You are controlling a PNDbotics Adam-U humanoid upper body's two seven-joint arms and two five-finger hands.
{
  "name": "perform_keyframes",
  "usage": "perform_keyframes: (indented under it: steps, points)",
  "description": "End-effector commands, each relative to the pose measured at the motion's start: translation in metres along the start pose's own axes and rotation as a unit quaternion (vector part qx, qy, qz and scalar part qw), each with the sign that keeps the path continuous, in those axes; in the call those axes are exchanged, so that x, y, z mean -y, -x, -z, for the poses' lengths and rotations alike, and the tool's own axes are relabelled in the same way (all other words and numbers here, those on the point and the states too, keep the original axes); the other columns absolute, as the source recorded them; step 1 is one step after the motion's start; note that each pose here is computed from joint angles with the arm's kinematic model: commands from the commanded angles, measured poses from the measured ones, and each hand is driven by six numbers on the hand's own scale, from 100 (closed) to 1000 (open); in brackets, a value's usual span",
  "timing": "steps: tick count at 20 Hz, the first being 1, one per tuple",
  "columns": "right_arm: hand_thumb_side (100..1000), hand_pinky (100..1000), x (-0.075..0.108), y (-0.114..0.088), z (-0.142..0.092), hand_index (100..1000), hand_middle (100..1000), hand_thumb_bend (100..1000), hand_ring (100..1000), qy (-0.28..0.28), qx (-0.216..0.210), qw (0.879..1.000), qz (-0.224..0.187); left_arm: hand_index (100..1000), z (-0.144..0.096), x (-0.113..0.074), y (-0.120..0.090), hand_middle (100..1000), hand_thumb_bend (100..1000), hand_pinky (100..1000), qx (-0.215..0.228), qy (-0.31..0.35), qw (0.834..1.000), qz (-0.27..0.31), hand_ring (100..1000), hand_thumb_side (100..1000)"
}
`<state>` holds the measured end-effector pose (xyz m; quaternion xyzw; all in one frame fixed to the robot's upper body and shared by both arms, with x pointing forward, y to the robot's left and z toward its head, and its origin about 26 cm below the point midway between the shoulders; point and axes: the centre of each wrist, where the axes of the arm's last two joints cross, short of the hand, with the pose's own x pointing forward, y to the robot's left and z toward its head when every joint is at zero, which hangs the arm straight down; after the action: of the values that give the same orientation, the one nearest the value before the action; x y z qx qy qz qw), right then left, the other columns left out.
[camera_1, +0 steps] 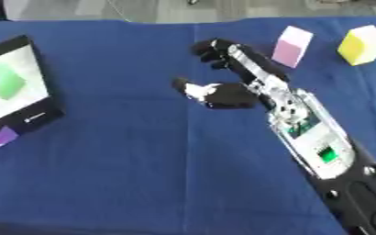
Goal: Pick up the objects with one hand, pass them to the other hand, and then place them into the box on the other side of the table.
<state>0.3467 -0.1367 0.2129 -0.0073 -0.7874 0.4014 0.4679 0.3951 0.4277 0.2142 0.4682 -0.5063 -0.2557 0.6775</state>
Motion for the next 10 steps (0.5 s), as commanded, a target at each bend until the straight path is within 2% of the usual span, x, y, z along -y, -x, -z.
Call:
perform_keyframes:
  steps: [1,10]
  points:
    - [377,869,0.014,-0.007,0.000,824,798,446,861,0.019,0.010,1.000,-0.015,791,-0.011,-0.025,-0.015,654,506,751,0.043,-0.040,0.998,-0.020,652,455]
    - [380,873,0.042,-0.001,-0.003,830,805,457,866,0.069,-0.017,0.996,-0.044,784,-0.040,-0.031,-0.050,655,500,759,0.124,-0.048,0.990,-0.050,646,462]
